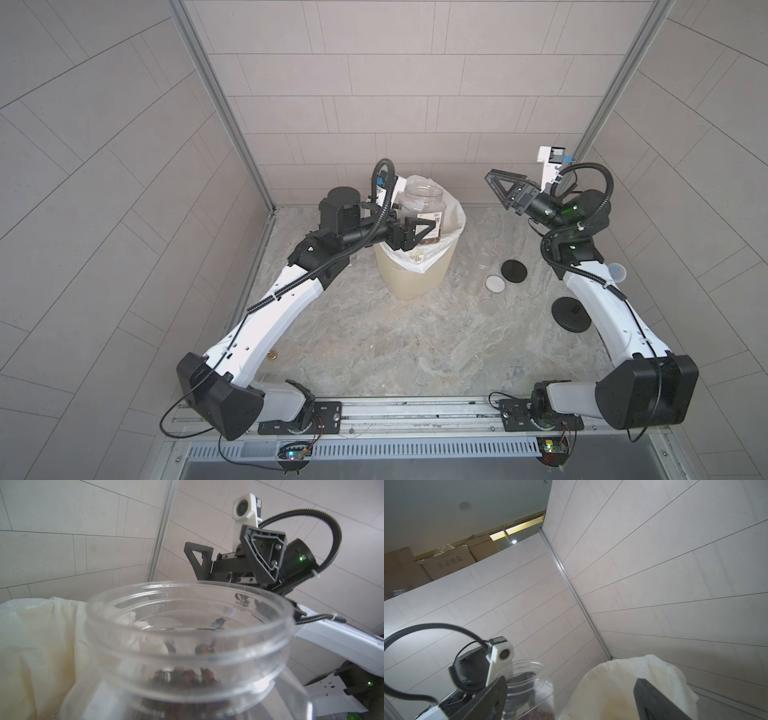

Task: Empty the moldy dried flower tea in the jars
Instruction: Pour the moldy dried flower tea into the trash bin.

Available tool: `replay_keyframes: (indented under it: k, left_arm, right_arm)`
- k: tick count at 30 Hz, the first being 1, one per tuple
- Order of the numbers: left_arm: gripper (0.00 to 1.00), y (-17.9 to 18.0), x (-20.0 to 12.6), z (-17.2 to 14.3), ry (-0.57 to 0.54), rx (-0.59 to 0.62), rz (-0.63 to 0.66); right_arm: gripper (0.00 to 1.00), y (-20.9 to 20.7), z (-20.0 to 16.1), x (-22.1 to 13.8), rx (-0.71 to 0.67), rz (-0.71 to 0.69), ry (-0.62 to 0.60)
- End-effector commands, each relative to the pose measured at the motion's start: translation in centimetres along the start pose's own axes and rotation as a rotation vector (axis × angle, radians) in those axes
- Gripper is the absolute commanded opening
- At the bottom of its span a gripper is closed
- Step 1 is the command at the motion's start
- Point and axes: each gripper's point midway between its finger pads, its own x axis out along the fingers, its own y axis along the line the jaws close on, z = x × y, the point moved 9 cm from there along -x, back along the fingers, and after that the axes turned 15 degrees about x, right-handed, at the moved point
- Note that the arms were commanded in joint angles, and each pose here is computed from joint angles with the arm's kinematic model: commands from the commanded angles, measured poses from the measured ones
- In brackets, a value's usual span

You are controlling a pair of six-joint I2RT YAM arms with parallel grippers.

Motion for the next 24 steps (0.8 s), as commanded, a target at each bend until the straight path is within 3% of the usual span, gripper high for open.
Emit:
replay_keyframes:
  k: [1,6,17,24]
  left_arm:
    - [0.61,0.0,-0.5,3.5,-0.156,0.001,-0.089]
    - [0.61,0.9,0.1,3.8,-0.181,-0.04,-0.145]
    - [0.61,-0.4,-0.3,4.3,-0.279,-0.067,-0.341]
    - [0.61,-0.3,0.2,3.7,-0.297,-0.104,-0.415]
  right_arm:
    - [1.0,2.6,-1.1,1.8,-0.019,0.113,0.072]
    - [1.0,2.3,-4.0,4.7,-0.062,-0.008,0.204]
    - [1.0,1.5,-5.6,7.8,0.023,0.036,0.288]
    - [0.99,3.1,-4.5,9.1,0.126,0.247,0.263]
